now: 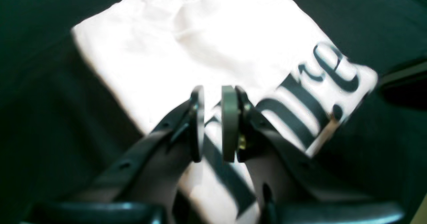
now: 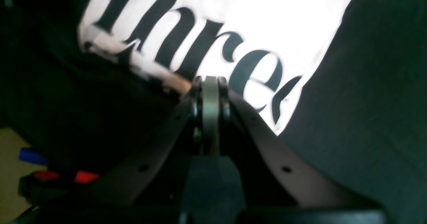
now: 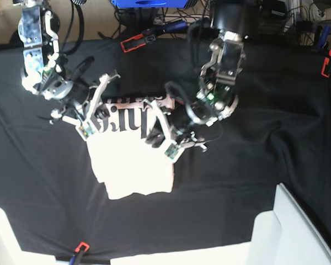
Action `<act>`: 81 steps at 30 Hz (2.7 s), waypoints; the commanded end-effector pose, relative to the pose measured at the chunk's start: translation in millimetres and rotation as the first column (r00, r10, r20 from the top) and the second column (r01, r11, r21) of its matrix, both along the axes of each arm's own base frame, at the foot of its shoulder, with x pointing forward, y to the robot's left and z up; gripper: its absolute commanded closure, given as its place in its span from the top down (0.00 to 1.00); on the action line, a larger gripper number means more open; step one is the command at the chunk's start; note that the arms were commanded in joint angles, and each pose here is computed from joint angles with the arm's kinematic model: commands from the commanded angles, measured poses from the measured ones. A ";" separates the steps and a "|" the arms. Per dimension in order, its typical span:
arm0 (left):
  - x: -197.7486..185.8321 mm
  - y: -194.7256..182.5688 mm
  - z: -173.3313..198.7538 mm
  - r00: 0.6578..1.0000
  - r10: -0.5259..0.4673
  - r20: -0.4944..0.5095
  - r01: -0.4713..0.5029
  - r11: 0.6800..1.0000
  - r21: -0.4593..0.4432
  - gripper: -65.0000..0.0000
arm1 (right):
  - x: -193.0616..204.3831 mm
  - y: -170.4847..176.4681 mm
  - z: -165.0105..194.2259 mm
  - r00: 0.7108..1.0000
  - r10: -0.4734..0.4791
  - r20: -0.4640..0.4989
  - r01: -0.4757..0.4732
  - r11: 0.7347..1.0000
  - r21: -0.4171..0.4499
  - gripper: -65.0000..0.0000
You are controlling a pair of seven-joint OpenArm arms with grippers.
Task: Fold the T-shirt properly
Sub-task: 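Grasp the collar edge of the folded shirt with both grippers, then fold the grasped edge over toward the hem with both grippers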
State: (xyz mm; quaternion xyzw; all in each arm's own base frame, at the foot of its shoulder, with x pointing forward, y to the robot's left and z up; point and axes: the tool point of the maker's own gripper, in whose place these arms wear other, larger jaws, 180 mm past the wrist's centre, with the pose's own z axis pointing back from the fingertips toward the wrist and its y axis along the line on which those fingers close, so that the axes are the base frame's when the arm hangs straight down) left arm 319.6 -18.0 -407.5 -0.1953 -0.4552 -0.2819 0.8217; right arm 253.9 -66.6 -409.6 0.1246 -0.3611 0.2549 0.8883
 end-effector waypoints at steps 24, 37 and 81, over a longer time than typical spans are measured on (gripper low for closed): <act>-2.6 27.4 -54.9 0.995 0.033 -0.097 -0.034 0.999 -0.013 0.11 | 14.7 7.8 -50.2 0.993 0.017 -0.120 -0.010 0.998 0.055 0.00; 50.5 18.2 15.2 0.993 0.081 0.083 -0.074 0.993 -0.088 0.11 | 64.6 0.6 14.4 0.999 0.039 0.019 -0.038 0.998 -0.044 0.00; 123.2 0.0 20.0 0.980 0.179 0.090 -0.161 0.971 -0.176 0.11 | 151.9 -15.7 -13.3 0.999 -0.022 -0.025 0.023 0.999 0.032 0.00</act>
